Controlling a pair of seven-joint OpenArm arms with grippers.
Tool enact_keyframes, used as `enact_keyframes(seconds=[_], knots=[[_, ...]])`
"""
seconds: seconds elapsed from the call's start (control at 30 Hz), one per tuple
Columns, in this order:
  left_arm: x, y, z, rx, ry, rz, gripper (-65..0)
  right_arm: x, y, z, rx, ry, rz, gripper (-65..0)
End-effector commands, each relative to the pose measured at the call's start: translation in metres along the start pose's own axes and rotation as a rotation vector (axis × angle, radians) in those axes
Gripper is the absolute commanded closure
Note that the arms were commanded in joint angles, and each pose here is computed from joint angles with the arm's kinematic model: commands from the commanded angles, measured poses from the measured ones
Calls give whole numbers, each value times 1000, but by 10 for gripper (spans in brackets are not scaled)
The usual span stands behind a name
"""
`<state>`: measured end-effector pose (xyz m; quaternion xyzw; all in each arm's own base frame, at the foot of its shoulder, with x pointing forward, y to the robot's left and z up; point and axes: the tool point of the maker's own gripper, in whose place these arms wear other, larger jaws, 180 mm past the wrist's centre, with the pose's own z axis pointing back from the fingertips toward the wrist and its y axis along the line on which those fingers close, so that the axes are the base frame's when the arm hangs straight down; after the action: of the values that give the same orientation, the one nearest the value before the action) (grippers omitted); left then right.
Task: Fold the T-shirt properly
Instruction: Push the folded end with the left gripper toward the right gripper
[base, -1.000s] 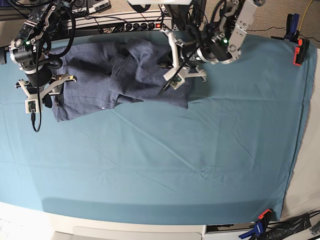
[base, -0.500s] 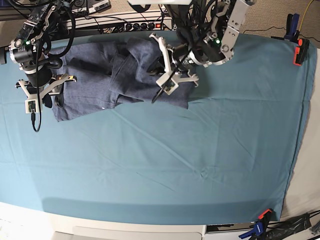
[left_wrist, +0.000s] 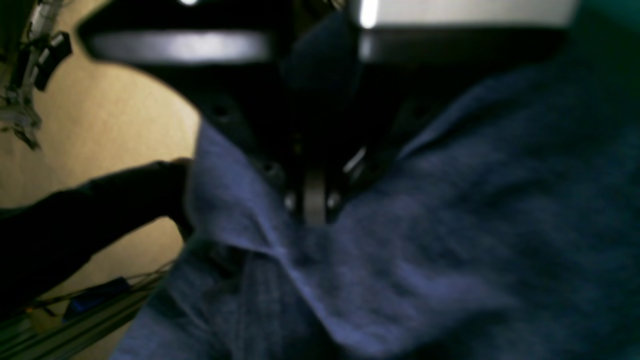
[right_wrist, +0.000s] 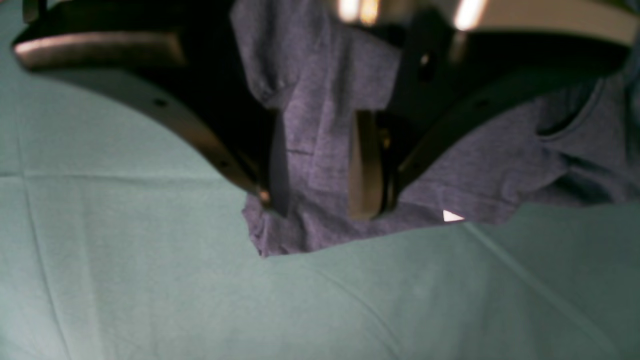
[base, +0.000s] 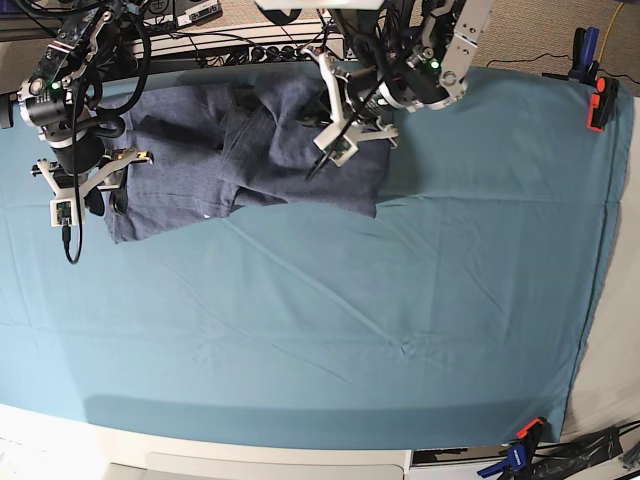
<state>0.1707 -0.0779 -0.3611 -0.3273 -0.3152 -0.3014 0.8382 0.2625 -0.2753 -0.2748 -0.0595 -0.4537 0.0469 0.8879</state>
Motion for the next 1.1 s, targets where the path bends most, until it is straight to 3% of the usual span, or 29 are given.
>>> enact_keyframes(seconds=[0.0,0.2,0.47,0.7,0.9,1.07], knots=[[10,-8,-2,-24,-47,-7,0,16,-1,4,-2,-61,9,-215],[7,-23,-27,-64,-21,-72,0,16,-1,4,-2,-63,9,-215],[54,-34,-39,-88,-86,-205,0,16,-2,4,-3,-60,8,-215],[68,-21,-45,-61,-117,-249,0,16,-2,4,-3,-60,9,-215],[48,6,-68,-28,-34,-251,0,16,-2,4,-3,-60,8,-215],[73,22,-69,2,-58,-300,0,16,-2,4,-2,-59,8,-215]])
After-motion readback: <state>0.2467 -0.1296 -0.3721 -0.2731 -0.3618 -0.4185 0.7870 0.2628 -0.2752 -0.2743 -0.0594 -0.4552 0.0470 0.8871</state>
